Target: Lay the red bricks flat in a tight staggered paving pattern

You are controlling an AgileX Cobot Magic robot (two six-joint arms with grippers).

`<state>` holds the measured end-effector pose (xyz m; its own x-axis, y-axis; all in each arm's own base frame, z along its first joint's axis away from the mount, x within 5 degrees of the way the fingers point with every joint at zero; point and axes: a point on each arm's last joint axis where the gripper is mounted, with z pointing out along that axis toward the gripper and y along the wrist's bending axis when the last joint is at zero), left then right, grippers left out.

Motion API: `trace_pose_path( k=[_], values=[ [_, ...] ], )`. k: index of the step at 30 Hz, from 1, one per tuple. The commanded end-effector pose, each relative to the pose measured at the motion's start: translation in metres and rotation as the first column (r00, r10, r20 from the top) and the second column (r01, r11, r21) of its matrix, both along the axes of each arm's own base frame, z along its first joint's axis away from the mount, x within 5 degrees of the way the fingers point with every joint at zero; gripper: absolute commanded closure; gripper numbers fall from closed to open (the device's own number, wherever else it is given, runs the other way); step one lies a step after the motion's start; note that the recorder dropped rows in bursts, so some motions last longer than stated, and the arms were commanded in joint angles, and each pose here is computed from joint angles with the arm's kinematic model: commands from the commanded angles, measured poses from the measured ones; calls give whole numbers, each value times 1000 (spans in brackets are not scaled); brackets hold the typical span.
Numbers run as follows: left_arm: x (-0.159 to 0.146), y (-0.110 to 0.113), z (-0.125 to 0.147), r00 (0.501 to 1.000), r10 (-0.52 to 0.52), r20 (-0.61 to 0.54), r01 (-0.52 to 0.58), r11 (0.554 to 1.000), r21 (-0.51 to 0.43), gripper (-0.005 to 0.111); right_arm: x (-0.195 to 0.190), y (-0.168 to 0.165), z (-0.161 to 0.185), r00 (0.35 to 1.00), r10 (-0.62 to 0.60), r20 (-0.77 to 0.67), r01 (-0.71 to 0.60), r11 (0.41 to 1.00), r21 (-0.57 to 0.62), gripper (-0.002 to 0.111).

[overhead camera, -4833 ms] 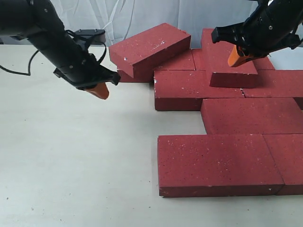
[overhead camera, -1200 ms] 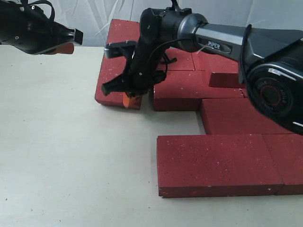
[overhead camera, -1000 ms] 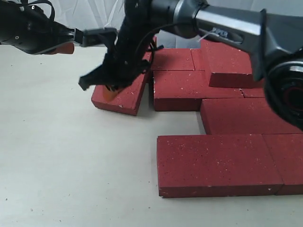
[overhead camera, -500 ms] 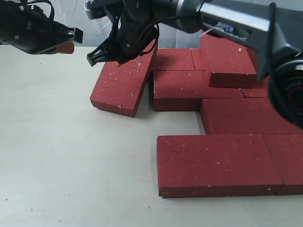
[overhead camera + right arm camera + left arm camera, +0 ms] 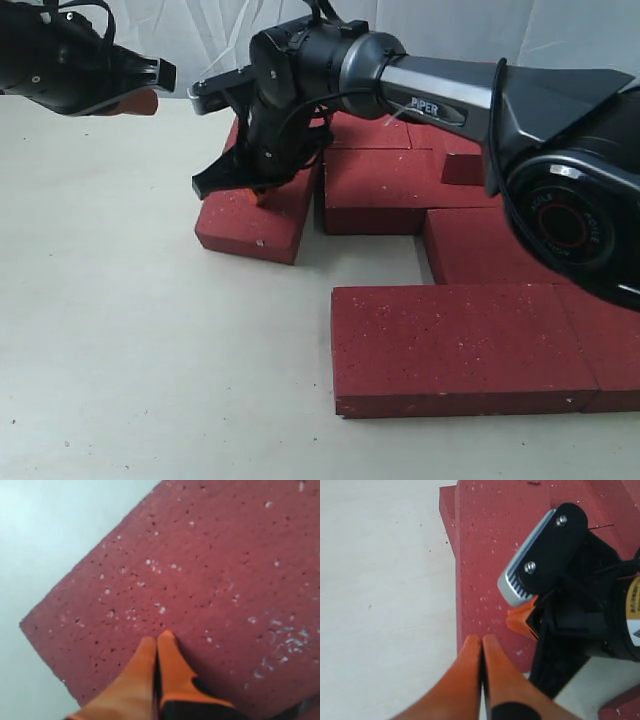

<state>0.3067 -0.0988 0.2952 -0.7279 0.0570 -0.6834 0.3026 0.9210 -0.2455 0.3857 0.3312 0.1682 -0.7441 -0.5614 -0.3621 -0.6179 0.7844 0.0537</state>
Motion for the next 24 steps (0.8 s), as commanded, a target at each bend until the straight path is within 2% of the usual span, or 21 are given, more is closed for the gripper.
trace_pose_path(
  k=[1, 5, 10, 15, 19, 21, 24],
  values=[
    [-2, 0, 1, 1000, 2, 1, -2, 1000, -5, 107, -31, 2, 6, 974, 92, -208, -106, 993, -59, 109],
    [-2, 0, 1, 1000, 2, 1, -2, 1000, -5, 107, -47, 10, 32, 954, 179, -240, -175, 984, 38, 109],
    [-2, 0, 1, 1000, 2, 1, -2, 1000, -5, 107, -55, 9, 75, 966, 208, -154, -192, 975, 107, 109],
    [-2, 0, 0, 1000, 1, -2, -1, 1000, -5, 107, -54, -1, 100, 978, 205, -37, -202, 977, 70, 109],
    [-2, 1, 0, 1000, -9, -4, 9, 1000, 13, 107, -47, -6, 96, 983, 183, 4, -183, 983, -16, 109],
    [-4, 2, -2, 1000, -28, -13, 28, 998, 53, 107, -42, -5, 83, 985, 171, 4, -171, 984, -44, 109],
    [-6, 7, -6, 998, -62, -31, 66, 986, 155, 107, -38, -3, 52, 989, 122, -86, -129, 988, -82, 109]
  ],
)
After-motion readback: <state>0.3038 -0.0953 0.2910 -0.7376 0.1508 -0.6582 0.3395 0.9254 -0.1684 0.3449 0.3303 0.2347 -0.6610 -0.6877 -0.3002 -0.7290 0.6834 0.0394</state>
